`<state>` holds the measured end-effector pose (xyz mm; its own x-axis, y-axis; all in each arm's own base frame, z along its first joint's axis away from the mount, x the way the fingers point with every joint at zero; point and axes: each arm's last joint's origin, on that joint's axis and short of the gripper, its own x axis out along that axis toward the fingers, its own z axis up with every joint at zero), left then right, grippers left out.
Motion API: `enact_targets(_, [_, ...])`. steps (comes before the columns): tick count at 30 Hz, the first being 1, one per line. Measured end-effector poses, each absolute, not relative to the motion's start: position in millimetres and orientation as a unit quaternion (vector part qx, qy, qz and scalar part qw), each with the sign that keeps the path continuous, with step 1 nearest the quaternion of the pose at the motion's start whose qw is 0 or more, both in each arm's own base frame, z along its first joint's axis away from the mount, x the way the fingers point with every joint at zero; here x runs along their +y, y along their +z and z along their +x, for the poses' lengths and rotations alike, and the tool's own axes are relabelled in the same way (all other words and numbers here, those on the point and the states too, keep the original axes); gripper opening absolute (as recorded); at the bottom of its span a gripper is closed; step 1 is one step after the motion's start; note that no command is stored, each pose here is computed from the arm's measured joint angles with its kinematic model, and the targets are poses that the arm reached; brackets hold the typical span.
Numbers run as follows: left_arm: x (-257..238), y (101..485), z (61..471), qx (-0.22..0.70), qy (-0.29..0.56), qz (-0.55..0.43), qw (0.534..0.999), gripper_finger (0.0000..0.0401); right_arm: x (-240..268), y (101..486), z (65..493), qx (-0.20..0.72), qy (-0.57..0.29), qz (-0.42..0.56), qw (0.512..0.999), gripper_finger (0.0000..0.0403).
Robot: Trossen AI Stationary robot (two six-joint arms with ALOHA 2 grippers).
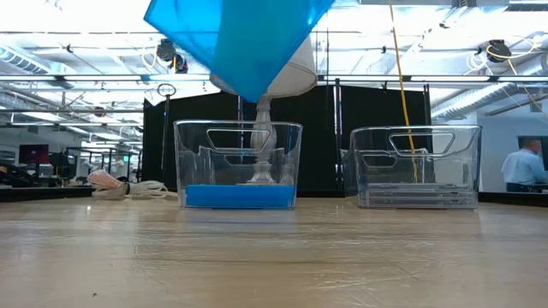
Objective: Pick & place jewel cases by type
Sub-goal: Put the blue cd case into the left transparent bin
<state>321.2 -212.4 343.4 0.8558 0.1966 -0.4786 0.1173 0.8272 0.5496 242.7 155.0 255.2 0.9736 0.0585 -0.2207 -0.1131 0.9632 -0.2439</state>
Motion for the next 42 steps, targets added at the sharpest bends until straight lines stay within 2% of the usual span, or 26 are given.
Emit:
enact_targets(4, [-221.7,352.5,315.7,0.233,0.023,0.310,0.921,0.0043,151.4,240.1,226.4,0.000,0.061,-0.136,0.989,0.0213])
enact_targets(9, [-225.3,363.3,312.7,0.201,0.023,0.321,0.925,0.0043,141.4,222.9,208.0,-0.080,0.058,-0.158,0.982,0.0211])
enact_targets(13, [-226.9,369.5,312.6,0.180,0.022,0.327,0.928,0.0043,141.7,221.1,205.4,-0.132,0.100,-0.177,0.970,0.0212])
enact_targets(20, [-220.7,370.8,319.2,0.175,0.010,0.320,0.931,0.0043,150.9,228.9,228.0,-0.149,0.087,-0.226,0.959,0.0204])
enact_targets(28, [-216.3,370.6,322.4,0.178,0.012,0.315,0.932,0.0043,149.3,233.1,244.3,-0.135,0.036,-0.222,0.965,0.0197])
enact_targets(32, [-216.5,370.1,322.2,0.179,0.009,0.314,0.932,0.0043,147.8,234.4,244.9,-0.140,0.035,-0.203,0.968,0.0157])
enact_targets(39, [-216.3,369.4,321.9,0.183,0.011,0.301,0.936,0.0043,147.4,233.5,246.4,-0.145,0.065,-0.206,0.965,0.0027])
enact_targets(42, [-215.6,368.3,322.2,0.187,0.000,0.291,0.938,0.0043,147.3,232.9,246.5,-0.142,0.065,-0.202,0.967,0.0026])
